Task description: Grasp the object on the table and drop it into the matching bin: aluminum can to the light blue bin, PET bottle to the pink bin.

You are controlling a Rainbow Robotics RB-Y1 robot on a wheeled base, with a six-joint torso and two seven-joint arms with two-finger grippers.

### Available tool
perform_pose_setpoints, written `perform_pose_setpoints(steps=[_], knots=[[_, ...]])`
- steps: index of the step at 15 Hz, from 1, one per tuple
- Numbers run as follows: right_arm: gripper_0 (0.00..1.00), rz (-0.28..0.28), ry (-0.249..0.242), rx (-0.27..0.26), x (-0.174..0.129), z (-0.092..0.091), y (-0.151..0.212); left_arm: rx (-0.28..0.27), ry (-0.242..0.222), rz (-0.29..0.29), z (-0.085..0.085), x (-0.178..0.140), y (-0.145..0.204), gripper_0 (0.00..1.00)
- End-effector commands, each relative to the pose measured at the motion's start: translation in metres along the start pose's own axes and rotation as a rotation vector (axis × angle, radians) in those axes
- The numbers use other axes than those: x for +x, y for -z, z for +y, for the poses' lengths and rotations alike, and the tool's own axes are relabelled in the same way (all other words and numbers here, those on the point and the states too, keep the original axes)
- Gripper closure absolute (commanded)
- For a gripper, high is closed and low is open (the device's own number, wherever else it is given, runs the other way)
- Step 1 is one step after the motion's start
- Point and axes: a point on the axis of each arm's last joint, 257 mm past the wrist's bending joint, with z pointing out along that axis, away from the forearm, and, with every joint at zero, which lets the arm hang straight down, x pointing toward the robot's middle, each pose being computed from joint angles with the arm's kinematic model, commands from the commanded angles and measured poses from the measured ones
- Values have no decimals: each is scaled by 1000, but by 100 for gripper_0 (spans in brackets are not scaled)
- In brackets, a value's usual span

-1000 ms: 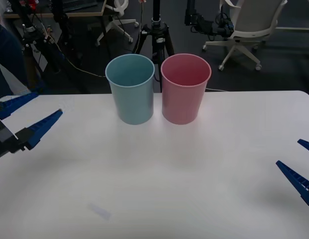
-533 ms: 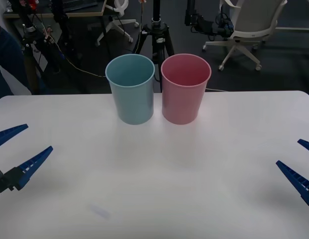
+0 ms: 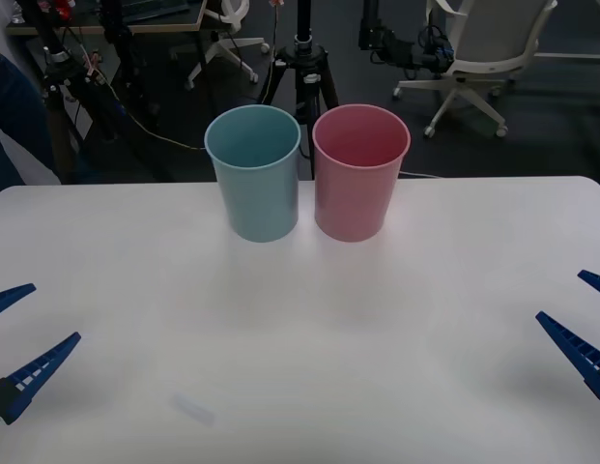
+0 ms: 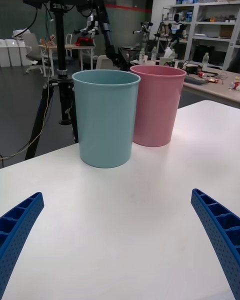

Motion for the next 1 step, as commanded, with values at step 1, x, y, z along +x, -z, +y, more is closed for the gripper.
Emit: perform_pose_setpoints(steps=[1], knots=[[0, 0, 0, 0, 0, 0, 0, -1, 0, 1, 0, 0, 1, 0]])
